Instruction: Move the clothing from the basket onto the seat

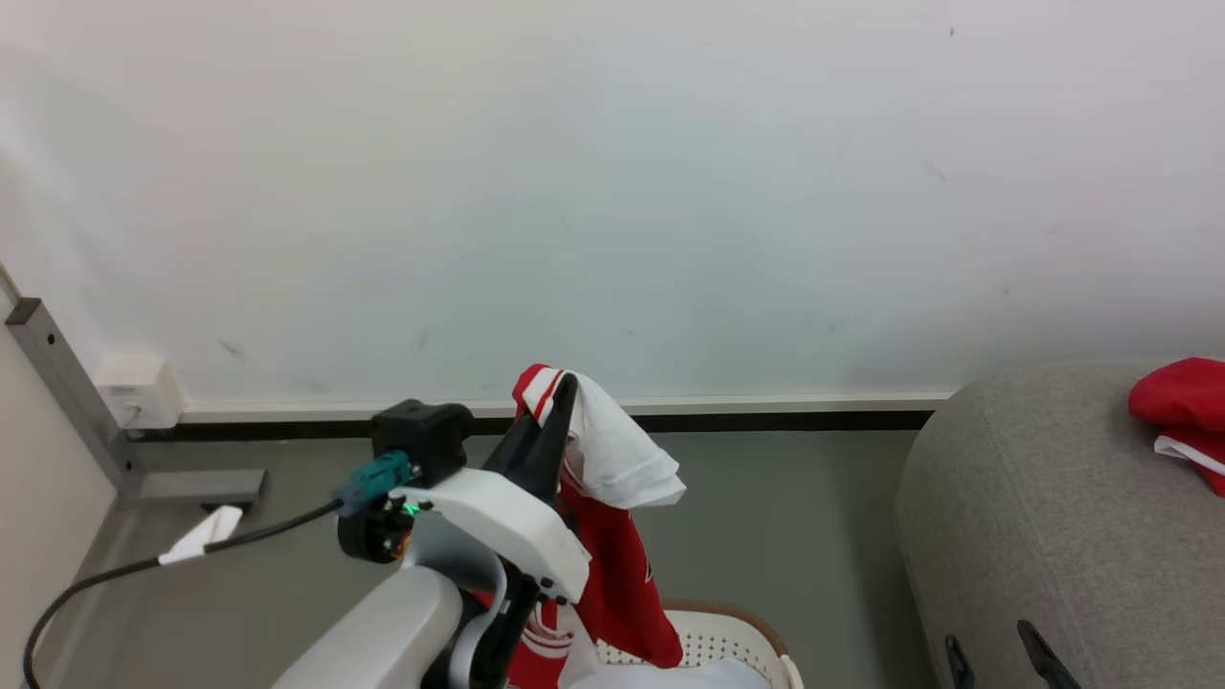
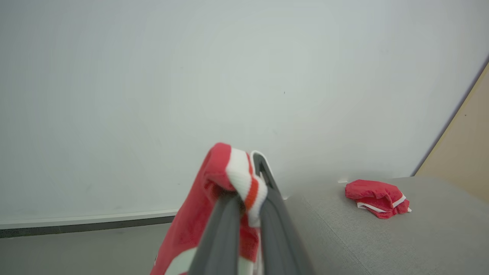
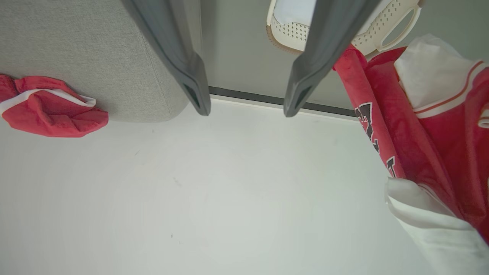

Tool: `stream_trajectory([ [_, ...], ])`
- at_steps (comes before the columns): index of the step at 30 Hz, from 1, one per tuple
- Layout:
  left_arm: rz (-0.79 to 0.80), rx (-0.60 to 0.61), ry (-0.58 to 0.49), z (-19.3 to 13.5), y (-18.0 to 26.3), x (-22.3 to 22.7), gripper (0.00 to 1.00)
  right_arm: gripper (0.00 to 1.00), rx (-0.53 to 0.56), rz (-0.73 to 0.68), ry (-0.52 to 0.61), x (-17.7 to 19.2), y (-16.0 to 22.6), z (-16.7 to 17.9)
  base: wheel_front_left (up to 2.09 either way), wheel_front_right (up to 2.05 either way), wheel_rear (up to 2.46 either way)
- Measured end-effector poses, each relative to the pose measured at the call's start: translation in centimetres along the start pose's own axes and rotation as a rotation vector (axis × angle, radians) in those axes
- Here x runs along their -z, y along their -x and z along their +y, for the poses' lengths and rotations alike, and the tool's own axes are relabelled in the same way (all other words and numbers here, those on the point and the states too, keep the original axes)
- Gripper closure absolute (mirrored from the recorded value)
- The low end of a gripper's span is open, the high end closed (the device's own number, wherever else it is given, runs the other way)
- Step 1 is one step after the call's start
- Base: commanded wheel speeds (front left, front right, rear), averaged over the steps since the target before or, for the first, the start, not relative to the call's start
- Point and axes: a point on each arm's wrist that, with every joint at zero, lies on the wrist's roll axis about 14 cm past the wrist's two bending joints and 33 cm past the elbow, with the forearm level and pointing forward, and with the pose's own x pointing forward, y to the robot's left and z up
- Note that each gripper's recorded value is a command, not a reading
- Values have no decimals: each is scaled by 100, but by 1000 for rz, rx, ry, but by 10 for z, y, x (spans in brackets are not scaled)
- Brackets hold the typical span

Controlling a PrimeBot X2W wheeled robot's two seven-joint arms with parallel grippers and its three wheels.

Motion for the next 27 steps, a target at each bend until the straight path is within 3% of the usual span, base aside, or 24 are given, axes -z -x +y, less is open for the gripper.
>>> stream_trajectory([
  [7, -65, 48, -27, -18, 3, -33, 100, 0, -68, -59, 28, -19, 5, 14, 0, 0, 0],
  [21, -76, 187, -8, -69, 12, -44, 100, 0, -460, -64, 118, -38, -21, 91, 0, 0, 0],
  [27, -73, 241, 14, -89, 15, -43, 100, 0, -559, -3, 125, -26, -41, 119, 0, 0, 0],
])
